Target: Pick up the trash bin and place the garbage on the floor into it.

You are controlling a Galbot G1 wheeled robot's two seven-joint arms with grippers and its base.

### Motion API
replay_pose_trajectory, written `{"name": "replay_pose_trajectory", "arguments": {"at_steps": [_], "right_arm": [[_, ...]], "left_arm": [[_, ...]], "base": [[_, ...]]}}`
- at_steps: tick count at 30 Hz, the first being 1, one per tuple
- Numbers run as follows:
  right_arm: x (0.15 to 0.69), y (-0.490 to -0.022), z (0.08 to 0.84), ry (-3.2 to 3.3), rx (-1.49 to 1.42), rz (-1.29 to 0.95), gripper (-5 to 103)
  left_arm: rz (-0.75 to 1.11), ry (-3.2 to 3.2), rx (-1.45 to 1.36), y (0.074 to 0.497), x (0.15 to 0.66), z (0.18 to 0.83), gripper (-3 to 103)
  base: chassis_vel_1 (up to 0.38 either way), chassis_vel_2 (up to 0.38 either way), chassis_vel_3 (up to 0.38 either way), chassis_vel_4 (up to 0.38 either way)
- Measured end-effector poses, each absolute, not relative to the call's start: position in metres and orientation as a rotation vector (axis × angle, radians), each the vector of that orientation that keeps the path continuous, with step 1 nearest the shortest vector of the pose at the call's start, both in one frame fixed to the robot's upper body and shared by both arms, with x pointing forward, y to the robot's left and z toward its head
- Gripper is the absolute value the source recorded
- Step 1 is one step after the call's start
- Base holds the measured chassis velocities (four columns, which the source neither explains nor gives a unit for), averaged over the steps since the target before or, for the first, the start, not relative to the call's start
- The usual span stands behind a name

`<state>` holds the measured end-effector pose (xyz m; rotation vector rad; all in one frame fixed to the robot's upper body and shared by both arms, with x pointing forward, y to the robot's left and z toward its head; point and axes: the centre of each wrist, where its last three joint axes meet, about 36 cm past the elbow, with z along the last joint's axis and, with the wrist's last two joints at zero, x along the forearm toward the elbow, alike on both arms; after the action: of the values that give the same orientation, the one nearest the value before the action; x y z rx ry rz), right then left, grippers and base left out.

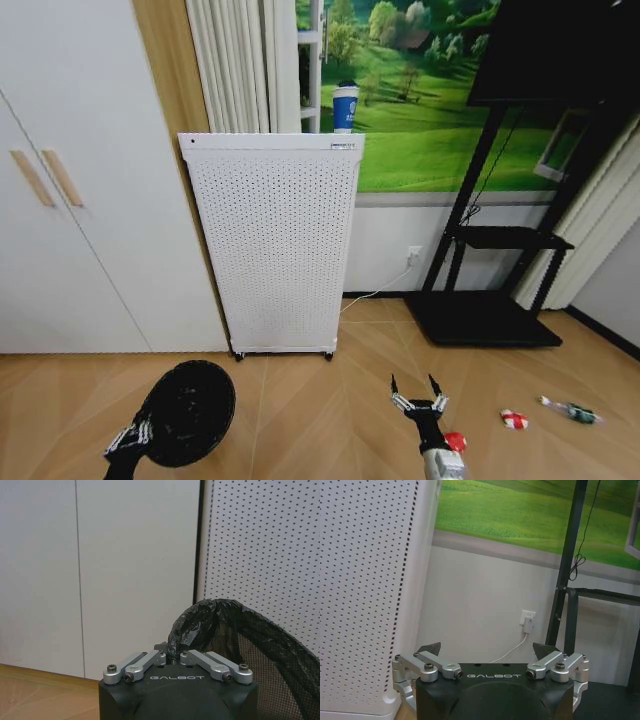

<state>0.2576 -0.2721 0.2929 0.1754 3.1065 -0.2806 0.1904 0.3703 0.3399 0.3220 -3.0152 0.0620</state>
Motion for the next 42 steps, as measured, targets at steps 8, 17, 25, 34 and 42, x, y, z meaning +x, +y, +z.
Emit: {"name": "replay_pose_trajectory", "arguments": {"at_steps": [8, 17, 25, 34, 42], "right_arm": [[0.2578, -0.2717, 0.2926, 3.106, 0.174, -0.278, 100], [0.2581, -0.2715, 0.2922, 3.108, 0.172, -0.277, 100], [0.2582, -0.2716, 0.2921, 3.108, 0.172, -0.277, 100], [0.2584, -0.2715, 0.2922, 3.108, 0.172, -0.276, 100], [0.2607, -0.2718, 0.2909, 3.082, 0.163, -0.279, 100]], "left_arm": [[0.059, -3.016, 0.311, 0.3707, 0.1914, 0.3404, 6], [0.058, -3.014, 0.310, 0.3706, 0.1918, 0.3406, 6], [0.058, -3.014, 0.309, 0.3705, 0.1918, 0.3407, 6], [0.059, -3.014, 0.309, 0.3705, 0.1917, 0.3407, 6], [0.073, -3.016, 0.322, 0.3677, 0.1913, 0.3400, 6]], "base": [[-0.085, -0.080, 0.079, 0.068], [0.031, 0.034, -0.034, -0.013], [0.000, 0.000, 0.000, 0.000], [0.000, 0.000, 0.000, 0.000], [0.000, 0.000, 0.000, 0.000]]}}
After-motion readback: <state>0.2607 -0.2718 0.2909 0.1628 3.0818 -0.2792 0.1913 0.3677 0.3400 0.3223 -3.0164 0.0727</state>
